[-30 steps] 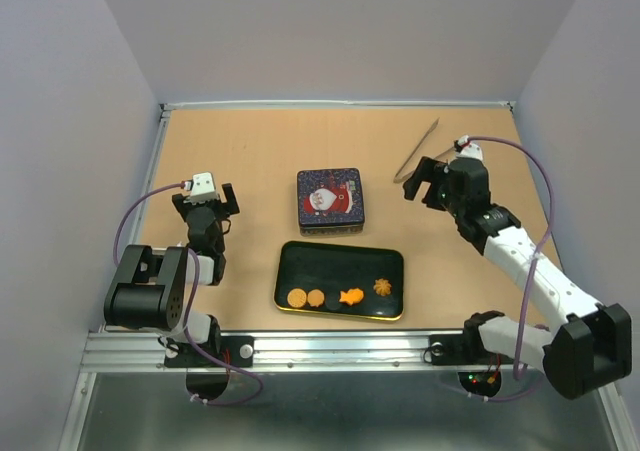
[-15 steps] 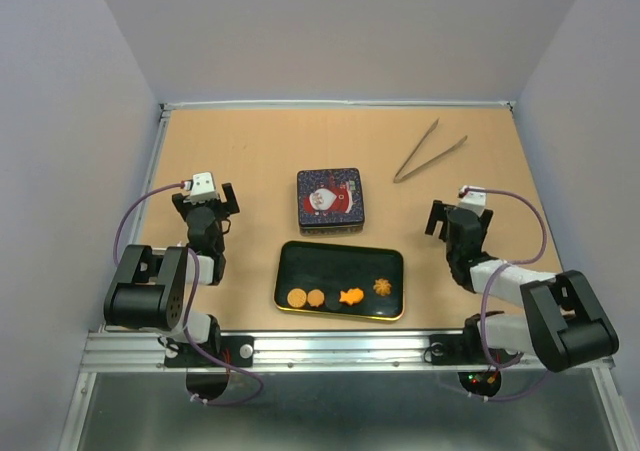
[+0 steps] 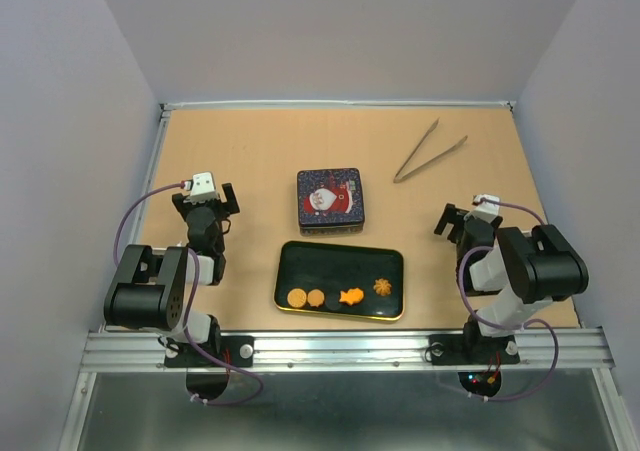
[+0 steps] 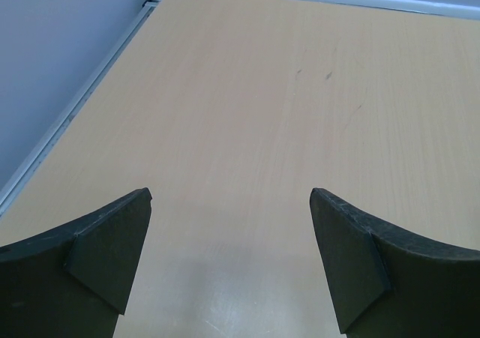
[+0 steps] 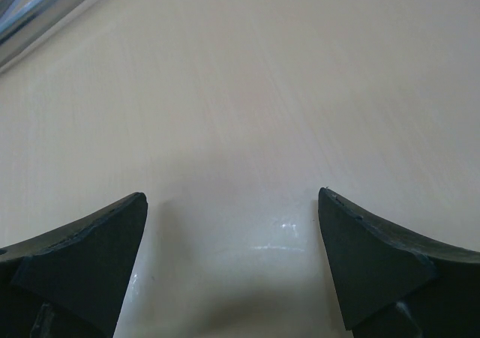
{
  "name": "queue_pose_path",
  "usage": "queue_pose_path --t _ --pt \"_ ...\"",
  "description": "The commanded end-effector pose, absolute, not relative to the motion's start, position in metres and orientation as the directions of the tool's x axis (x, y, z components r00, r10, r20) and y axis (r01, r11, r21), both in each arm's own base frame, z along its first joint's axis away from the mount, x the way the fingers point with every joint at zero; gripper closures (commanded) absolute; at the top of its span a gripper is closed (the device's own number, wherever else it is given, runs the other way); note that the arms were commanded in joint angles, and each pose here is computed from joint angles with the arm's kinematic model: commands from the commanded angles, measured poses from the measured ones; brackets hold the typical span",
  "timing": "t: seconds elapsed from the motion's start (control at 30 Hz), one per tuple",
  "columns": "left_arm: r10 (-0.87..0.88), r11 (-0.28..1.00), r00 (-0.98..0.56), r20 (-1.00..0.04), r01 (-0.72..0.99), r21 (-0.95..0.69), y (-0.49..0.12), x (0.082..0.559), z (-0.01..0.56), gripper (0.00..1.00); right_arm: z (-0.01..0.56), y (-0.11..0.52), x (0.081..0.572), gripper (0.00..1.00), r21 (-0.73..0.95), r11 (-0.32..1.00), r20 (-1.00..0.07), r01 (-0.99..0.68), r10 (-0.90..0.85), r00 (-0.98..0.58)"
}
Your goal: Pack the cookies
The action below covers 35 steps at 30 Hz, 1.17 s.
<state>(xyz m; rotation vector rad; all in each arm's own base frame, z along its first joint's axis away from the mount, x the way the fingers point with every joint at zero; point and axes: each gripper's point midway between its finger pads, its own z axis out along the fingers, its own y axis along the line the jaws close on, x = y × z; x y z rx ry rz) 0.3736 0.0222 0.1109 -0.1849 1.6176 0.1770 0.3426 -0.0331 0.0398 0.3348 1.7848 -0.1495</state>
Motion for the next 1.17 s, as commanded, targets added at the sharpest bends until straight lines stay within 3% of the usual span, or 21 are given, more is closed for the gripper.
queue_pose_path --t 0.0,0.3,1.13 --pt "-0.021 0.972 0.209 -0.978 -0.224 -0.069 0.023 0.378 0.176 0.01 0.103 -0.022 0.363 0.00 0.146 0.969 -0.989 0.201 0.139 0.047" --pt "-0.020 0.972 0.208 -0.978 -0.224 -0.068 0.024 0.378 0.175 0.01 0.101 0.003 0.378 0.00 0.073 0.996 -0.997 0.053 0.074 -0.004" --pt "-0.021 0.972 0.209 -0.978 -0.223 -0.069 0.023 0.378 0.176 0.01 0.095 -0.001 0.380 0.00 0.078 0.994 -0.996 0.078 0.081 -0.037"
